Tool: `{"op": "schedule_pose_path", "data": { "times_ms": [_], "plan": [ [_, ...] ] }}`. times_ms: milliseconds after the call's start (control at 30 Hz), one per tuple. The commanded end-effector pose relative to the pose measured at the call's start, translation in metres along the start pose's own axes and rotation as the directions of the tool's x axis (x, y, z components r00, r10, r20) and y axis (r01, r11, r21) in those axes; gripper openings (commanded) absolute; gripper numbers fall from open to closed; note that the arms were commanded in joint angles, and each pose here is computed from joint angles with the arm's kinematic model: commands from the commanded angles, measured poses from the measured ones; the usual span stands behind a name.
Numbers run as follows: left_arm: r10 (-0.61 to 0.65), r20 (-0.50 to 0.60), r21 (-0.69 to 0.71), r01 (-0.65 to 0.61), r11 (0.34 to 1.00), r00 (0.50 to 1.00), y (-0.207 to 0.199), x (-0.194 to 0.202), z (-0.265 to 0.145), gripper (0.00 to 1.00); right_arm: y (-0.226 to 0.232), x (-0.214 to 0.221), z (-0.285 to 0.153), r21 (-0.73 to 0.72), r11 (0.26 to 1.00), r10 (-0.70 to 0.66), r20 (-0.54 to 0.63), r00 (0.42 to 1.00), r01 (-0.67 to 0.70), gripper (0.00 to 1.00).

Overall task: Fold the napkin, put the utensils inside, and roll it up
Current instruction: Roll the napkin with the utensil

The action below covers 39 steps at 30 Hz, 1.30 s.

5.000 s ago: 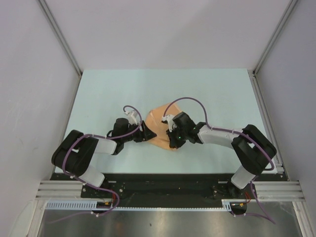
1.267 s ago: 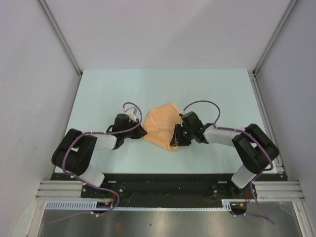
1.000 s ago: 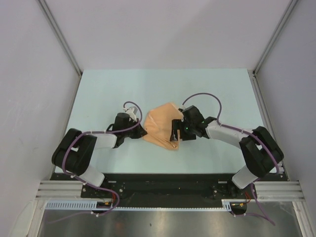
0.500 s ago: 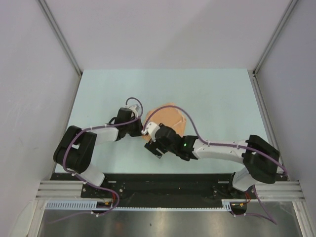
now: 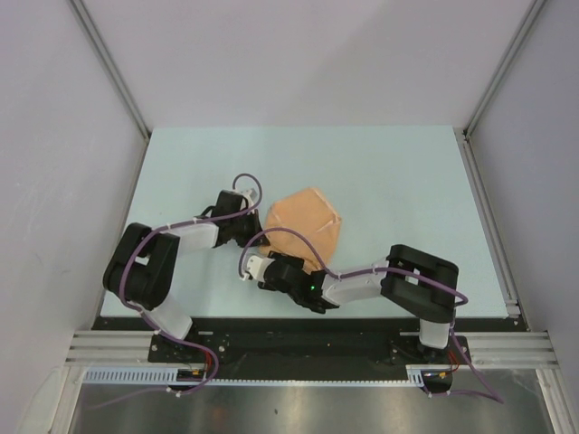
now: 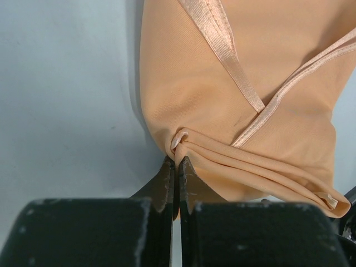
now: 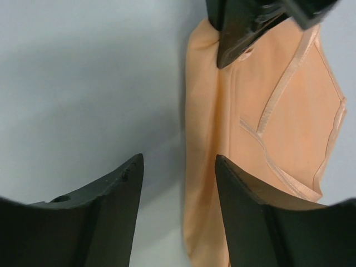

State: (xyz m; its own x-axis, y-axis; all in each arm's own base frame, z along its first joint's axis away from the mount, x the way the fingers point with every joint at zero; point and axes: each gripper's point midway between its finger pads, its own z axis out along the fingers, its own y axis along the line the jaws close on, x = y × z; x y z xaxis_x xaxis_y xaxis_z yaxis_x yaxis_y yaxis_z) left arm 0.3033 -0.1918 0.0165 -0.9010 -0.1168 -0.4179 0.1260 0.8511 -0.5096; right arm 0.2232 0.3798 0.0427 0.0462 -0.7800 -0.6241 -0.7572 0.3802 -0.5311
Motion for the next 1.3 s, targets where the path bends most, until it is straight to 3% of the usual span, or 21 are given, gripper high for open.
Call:
{"op": "schedule_pose_path", "data": {
  "times_ms": [0, 233, 400, 533, 733, 800, 900, 1100, 1267],
  "plan": [
    [-0.01, -0.095, -0.069, 0.003, 0.998, 0.995, 0.02, 0.022, 0.001, 0.0, -0.003, -0.006, 0.013, 0.08, 0.996, -0.044, 0.036, 0.998, 0.041, 0.55],
    [-0.011, -0.1, -0.064, 0.004, 0.998, 0.995, 0.02, 0.022, 0.001, 0.0, -0.001, 0.02, 0.038, 0.152, 0.982, -0.099, -0.07, 0.993, 0.109, 0.4],
    [-0.008, -0.099, -0.059, 0.002, 0.998, 0.995, 0.02, 0.021, 0.001, 0.0, -0.003, 0.036, 0.046, 0.123, 0.99, -0.048, -0.121, 0.992, 0.063, 0.37],
    [-0.005, -0.101, -0.047, 0.001, 0.999, 0.995, 0.018, 0.021, 0.002, 0.0, 0.003, 0.039, 0.047, 0.023, 0.999, -0.026, -0.118, 0.993, 0.029, 0.32],
    [-0.006, -0.095, -0.014, 0.004, 1.0, 0.995, 0.012, 0.018, 0.003, 0.0, 0.025, 0.042, 0.046, -0.169, 0.986, -0.016, -0.134, 0.991, -0.007, 0.0],
    [-0.005, -0.088, -0.006, 0.004, 1.0, 0.996, 0.01, 0.016, 0.003, 0.0, 0.033, 0.046, 0.043, -0.233, 0.972, 0.007, -0.153, 0.988, -0.043, 0.0],
    [-0.005, -0.067, -0.003, 0.005, 1.0, 0.998, 0.007, 0.009, 0.002, 0.11, 0.036, 0.042, 0.038, -0.307, 0.943, 0.079, -0.163, 0.984, -0.126, 0.0],
    [-0.03, 0.019, -0.02, 0.03, 0.999, 0.999, 0.008, -0.012, -0.007, 0.6, 0.032, 0.025, 0.013, -0.453, 0.823, 0.278, -0.208, 0.938, -0.344, 0.0],
    [-0.038, 0.084, -0.057, 0.043, 0.997, 0.996, 0.015, -0.022, -0.016, 0.72, 0.017, 0.019, 0.004, -0.504, 0.724, 0.392, -0.261, 0.882, -0.471, 0.0]
  ]
}}
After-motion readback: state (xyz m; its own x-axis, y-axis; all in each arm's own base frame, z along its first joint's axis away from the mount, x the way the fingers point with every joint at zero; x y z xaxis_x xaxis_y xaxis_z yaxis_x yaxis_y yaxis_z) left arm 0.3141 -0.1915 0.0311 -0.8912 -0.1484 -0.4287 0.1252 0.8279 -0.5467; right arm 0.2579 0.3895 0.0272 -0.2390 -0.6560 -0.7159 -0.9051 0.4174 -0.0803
